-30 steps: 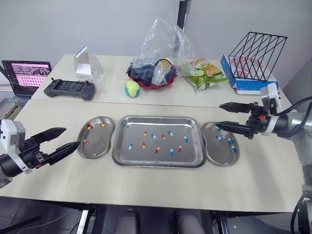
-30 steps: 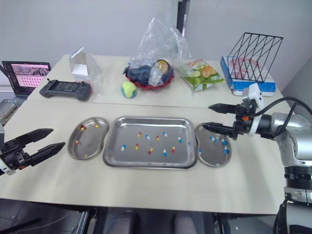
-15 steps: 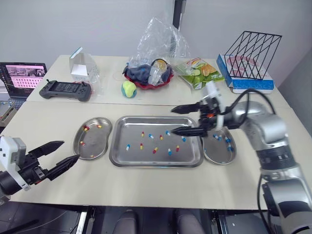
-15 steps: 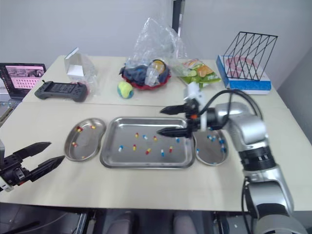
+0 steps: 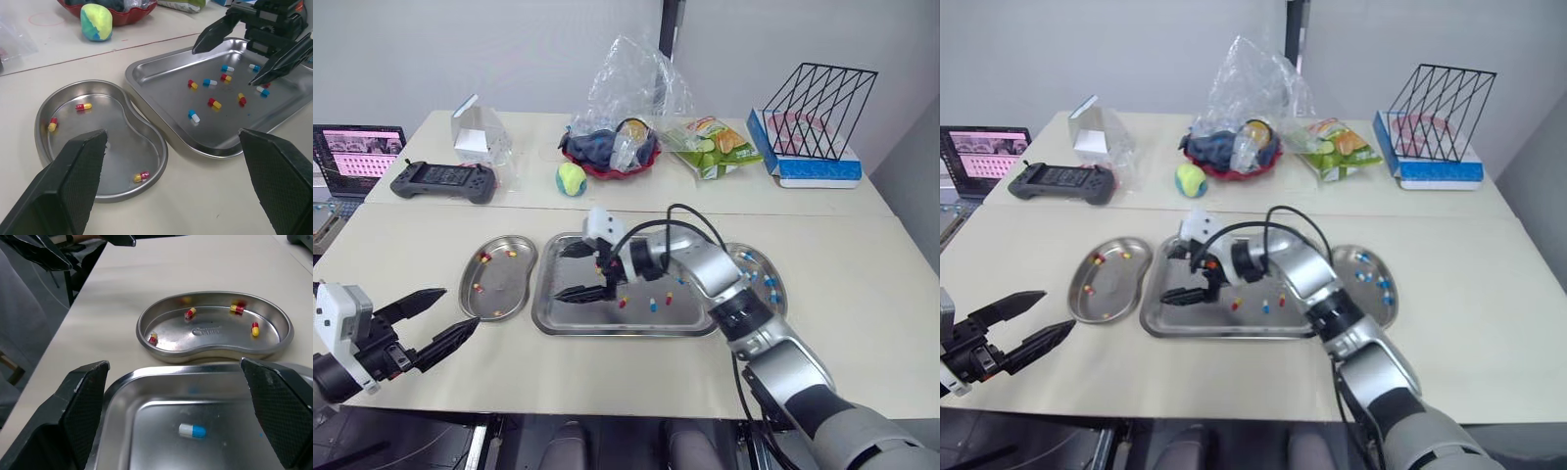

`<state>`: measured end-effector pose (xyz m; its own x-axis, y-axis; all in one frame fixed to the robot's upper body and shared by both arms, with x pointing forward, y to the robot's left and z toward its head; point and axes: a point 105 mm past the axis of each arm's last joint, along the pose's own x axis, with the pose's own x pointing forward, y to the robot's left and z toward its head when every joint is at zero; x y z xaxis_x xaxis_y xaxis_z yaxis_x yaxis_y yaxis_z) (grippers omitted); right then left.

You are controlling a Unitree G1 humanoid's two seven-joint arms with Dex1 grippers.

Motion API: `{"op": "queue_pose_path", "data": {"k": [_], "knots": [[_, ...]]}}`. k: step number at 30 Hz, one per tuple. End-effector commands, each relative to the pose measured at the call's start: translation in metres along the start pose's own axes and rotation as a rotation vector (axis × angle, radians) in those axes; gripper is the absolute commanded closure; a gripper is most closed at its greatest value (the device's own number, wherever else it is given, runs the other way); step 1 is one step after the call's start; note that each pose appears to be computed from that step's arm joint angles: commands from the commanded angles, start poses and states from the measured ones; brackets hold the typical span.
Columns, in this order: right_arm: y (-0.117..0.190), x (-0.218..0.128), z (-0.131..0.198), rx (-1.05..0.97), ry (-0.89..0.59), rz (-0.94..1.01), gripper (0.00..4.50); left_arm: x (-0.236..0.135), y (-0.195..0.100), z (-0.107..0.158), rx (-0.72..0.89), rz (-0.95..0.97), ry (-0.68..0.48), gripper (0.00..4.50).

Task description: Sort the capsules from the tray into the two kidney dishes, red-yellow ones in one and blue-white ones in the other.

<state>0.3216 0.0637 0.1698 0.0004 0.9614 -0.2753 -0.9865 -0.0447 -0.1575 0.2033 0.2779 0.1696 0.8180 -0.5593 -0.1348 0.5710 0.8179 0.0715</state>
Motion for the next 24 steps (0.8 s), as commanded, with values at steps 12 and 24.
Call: {"op": "queue_pose_path", "data": {"k": [12, 24], "knots": [[-0.004, 0.036, -0.029, -0.047, 0.101, 0.026, 0.57, -0.005, -0.001, 0.006, 0.048, 0.005, 0.012, 0.0], [-0.005, 0.038, -0.044, -0.068, 0.135, 0.025, 1.82, -0.004, -0.007, 0.003, 0.051, -0.014, 0.032, 0.0]]}}
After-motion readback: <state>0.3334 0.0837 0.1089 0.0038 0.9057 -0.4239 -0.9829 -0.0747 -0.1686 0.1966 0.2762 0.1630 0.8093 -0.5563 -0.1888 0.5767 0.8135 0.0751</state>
